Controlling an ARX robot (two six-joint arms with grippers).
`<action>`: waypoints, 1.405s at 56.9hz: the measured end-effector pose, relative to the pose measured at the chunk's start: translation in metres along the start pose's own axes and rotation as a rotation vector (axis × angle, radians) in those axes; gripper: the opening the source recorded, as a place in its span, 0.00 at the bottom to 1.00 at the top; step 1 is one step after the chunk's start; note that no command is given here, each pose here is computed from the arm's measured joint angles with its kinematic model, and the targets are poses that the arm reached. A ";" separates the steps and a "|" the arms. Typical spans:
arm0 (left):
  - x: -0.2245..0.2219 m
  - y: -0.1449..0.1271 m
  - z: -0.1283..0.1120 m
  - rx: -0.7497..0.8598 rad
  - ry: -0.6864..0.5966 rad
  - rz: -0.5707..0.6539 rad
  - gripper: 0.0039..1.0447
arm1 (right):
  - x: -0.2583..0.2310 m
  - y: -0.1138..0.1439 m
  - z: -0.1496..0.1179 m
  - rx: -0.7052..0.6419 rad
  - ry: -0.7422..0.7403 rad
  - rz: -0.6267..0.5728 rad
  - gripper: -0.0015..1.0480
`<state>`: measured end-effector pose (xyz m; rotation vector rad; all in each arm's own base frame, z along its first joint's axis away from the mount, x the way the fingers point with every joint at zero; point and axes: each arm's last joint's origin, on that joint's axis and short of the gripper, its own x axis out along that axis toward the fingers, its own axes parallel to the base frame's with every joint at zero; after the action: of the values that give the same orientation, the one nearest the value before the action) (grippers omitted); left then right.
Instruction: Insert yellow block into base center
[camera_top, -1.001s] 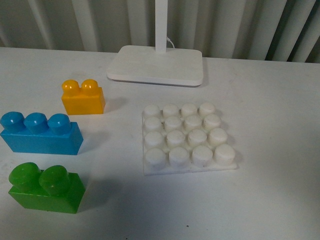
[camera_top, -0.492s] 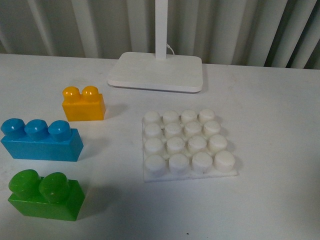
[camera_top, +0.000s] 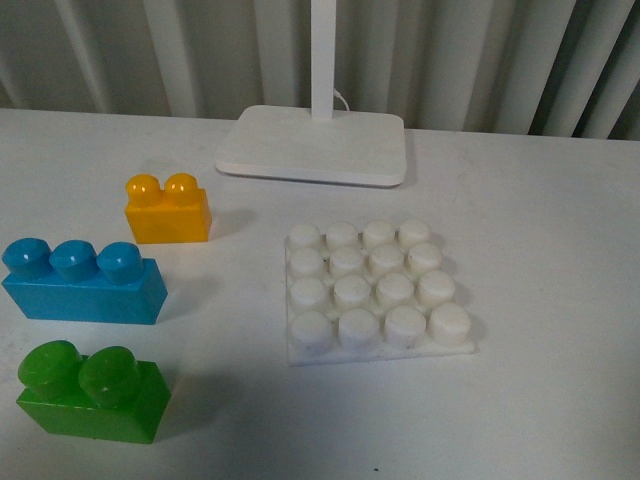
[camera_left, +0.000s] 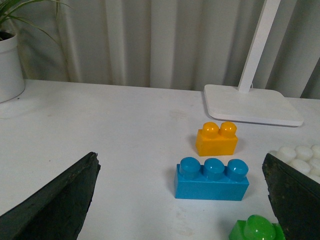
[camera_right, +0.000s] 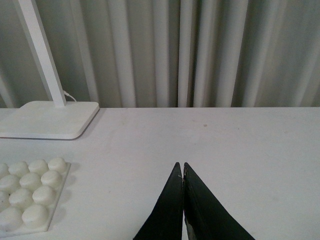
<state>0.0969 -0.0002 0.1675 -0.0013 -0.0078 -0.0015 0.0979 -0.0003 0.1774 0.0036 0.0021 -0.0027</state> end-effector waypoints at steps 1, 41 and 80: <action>0.000 0.000 0.000 0.000 0.000 0.000 0.94 | 0.000 0.000 -0.001 0.000 0.001 0.000 0.01; 0.052 0.006 0.048 0.235 0.128 -0.136 0.94 | 0.000 0.000 -0.012 -0.002 -0.002 0.000 0.93; 0.251 -0.041 0.067 1.066 0.591 -0.761 0.94 | 0.000 0.000 -0.012 -0.001 -0.002 0.000 0.91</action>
<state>0.3474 -0.0419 0.2363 1.0678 0.5828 -0.7579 0.0976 -0.0003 0.1651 0.0025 0.0006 -0.0027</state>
